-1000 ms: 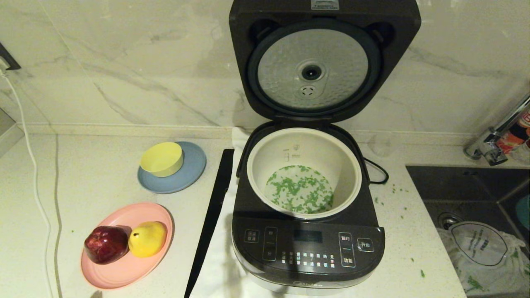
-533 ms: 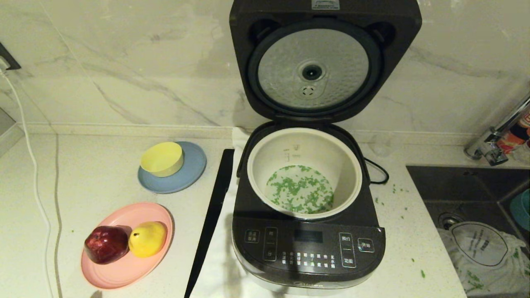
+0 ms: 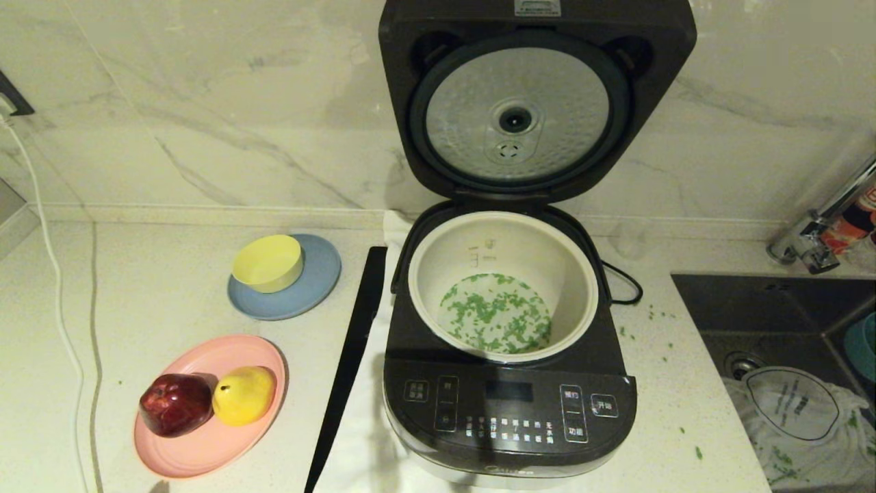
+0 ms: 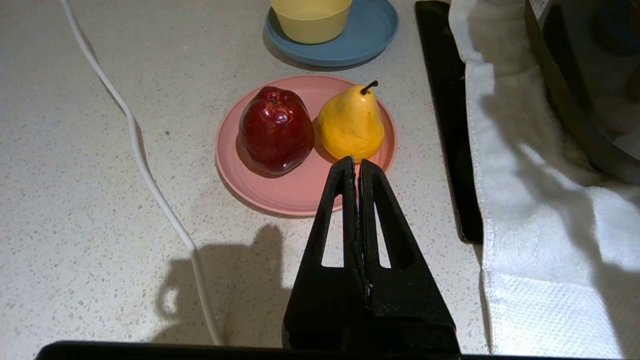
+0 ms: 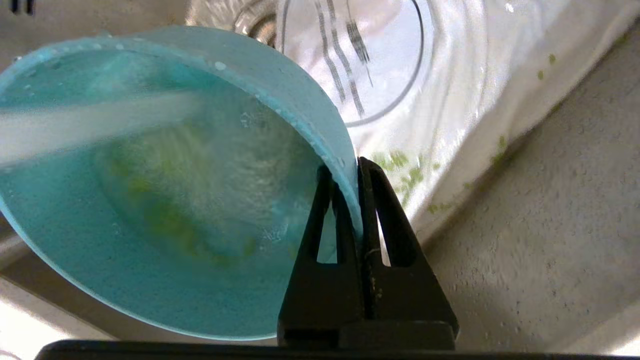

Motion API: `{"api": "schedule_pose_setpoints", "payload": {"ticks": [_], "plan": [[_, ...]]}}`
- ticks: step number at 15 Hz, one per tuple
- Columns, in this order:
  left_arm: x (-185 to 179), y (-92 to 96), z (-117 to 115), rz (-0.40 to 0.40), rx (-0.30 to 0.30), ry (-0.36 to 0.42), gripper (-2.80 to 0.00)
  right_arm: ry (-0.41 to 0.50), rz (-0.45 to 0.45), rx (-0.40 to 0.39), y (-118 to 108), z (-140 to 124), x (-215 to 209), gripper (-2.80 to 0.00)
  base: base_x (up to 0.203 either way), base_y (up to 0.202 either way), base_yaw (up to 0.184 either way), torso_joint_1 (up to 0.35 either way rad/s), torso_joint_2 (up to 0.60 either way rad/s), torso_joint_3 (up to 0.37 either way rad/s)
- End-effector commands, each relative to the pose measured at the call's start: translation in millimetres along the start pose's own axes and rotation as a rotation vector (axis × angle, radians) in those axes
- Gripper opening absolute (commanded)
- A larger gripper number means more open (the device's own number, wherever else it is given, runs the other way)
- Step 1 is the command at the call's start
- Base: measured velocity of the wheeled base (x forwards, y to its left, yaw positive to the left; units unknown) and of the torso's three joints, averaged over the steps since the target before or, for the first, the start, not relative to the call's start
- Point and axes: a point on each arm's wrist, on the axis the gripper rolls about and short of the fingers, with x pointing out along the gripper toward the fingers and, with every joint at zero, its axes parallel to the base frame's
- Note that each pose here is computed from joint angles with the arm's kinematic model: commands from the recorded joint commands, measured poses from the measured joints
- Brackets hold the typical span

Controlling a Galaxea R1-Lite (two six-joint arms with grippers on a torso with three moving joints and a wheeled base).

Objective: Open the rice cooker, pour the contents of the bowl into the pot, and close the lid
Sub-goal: Fill a bowl with water from the tap

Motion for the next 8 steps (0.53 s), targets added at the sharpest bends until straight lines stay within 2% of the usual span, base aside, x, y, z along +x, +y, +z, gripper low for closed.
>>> {"api": "schedule_pose_setpoints", "payload": {"ticks": [1,5,8], "plan": [[0.5,-0.1,-2.5,-0.001,0.000,0.006,-2.80,0.018,0.002,-0.012,5.8,-12.4,-11.0,-2.80,0.000,0.000,0.000,0.000,0.00,0.000],[0.5,-0.1,-2.5,-0.001,0.001,0.006,-2.80,0.093,-0.024,-0.087,27.1,-58.8,-22.2,-2.80,0.000,0.000,0.000,0.000,0.00,0.000],[0.5,-0.2,-2.5,0.001,0.001,0.006,-2.80,0.122,-0.024,-0.184,51.8,-98.4,-40.8,-2.80,0.000,0.000,0.000,0.000,0.00,0.000]]}}
